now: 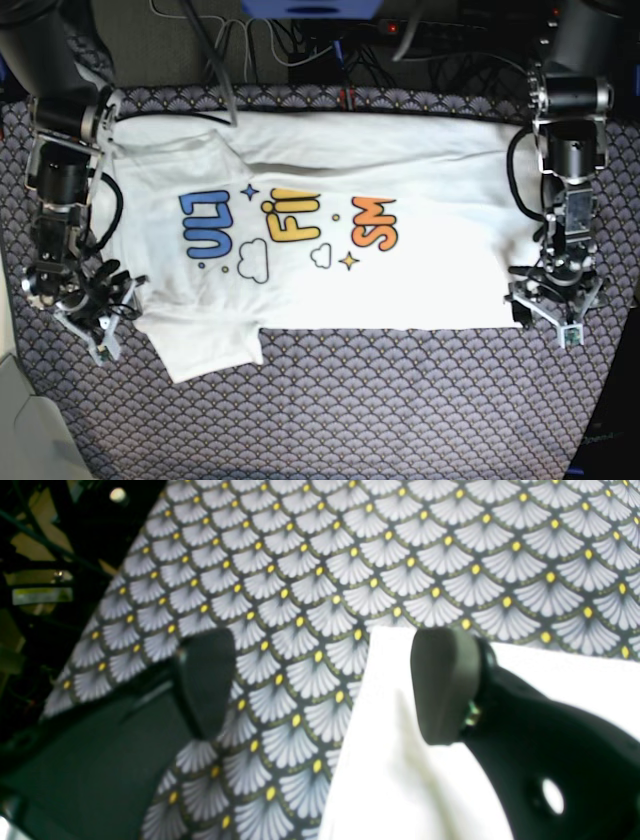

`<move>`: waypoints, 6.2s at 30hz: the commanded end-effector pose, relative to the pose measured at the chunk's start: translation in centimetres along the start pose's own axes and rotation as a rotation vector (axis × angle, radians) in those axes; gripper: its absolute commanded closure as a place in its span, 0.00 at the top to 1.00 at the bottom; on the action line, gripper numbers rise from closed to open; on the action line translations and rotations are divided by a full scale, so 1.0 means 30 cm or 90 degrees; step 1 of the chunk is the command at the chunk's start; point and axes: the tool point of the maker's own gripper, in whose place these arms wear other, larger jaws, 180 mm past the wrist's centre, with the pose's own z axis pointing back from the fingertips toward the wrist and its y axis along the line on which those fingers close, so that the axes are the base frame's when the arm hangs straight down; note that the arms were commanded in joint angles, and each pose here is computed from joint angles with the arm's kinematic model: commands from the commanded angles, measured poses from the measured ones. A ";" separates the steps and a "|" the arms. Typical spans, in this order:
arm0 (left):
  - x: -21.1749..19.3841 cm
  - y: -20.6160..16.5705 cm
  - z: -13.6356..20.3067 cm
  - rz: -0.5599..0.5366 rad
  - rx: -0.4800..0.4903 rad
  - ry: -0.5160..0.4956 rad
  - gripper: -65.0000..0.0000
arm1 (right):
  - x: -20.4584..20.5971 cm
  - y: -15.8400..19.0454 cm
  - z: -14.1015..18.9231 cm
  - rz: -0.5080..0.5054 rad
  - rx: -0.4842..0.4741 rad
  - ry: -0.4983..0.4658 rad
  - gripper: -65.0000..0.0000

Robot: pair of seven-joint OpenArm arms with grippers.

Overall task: Fold the T-shirt properly
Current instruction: 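Release the edge and move both grippers to the shirt's hem corners, then pinch the hem corners of the shirt with both grippers, then lift the hem and fold it toward the collar with both grippers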

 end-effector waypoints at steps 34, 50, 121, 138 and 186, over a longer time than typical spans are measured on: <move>0.105 0.018 -0.006 0.003 0.007 -0.053 0.82 | 0.098 -0.012 -0.062 -0.045 -0.021 -0.081 0.50; 0.116 -0.015 -0.032 0.019 0.000 -0.045 0.82 | 0.086 -0.008 -0.065 -0.047 -0.020 -0.079 0.03; -0.014 -0.118 -0.054 0.054 -0.019 -0.087 0.01 | 0.053 -0.036 -0.065 -0.060 -0.059 -0.066 0.00; 0.043 -0.081 0.101 0.124 -0.056 -0.082 0.01 | 0.013 0.027 0.113 0.050 -0.118 -0.119 0.00; -0.199 0.146 0.550 0.088 -0.007 0.051 0.01 | -0.400 0.202 0.524 0.084 -0.099 -0.071 0.00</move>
